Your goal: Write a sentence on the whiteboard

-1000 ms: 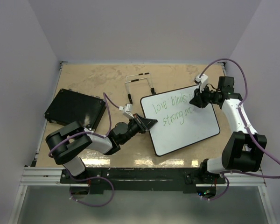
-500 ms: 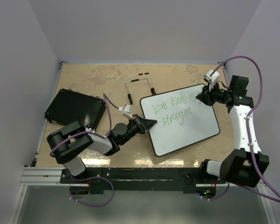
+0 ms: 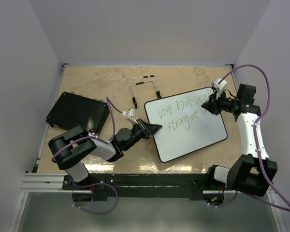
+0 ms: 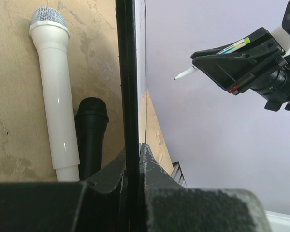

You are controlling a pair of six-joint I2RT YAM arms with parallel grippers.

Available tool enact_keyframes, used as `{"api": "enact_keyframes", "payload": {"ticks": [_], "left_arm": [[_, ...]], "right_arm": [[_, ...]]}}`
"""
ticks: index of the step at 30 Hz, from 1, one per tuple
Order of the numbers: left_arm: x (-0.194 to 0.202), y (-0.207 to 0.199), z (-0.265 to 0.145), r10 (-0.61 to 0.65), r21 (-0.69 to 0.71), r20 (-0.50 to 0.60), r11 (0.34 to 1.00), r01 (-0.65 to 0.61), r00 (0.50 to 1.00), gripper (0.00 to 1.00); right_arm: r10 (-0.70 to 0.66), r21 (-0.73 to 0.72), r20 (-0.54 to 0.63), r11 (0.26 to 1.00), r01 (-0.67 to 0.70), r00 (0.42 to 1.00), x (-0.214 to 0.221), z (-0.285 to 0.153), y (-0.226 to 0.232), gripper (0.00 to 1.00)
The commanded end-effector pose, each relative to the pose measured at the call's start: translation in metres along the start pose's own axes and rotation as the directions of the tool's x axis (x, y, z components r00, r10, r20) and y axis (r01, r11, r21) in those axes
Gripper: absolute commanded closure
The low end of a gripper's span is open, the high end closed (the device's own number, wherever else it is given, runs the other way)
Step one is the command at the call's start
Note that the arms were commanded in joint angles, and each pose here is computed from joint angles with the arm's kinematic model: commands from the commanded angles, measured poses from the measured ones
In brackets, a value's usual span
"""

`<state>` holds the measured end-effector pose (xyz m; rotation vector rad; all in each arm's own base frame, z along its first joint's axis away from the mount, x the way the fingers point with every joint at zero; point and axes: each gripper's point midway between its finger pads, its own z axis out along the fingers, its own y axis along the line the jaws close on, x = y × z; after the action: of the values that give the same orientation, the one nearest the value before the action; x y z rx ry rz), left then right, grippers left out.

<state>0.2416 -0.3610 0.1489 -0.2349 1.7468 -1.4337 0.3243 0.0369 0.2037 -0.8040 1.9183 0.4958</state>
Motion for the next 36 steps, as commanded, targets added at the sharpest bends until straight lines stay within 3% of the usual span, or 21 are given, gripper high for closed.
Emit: {"api": "enact_keyframes", "payload": {"ticks": [1,15,36], "left_arm": [[-0.012,-0.014,0.000,0.103,0.058,0.037,0.993,-0.105,0.994,1.00],[-0.013,-0.017,-0.002,0.099,0.066,0.039,0.993,-0.101,0.994,1.00],[-0.013,-0.019,0.002,0.103,0.073,0.037,0.992,-0.105,0.994,1.00]], "right_arm": [[-0.038,-0.015,0.063,0.999,0.039,0.997,-0.011,-0.003,0.006,1.00],[-0.030,0.012,0.103,1.000,0.029,0.994,-0.011,0.000,-0.011,1.00],[0.023,-0.058,0.134,0.998,-0.015,0.991,-0.014,0.029,-0.033,1.00]]}}
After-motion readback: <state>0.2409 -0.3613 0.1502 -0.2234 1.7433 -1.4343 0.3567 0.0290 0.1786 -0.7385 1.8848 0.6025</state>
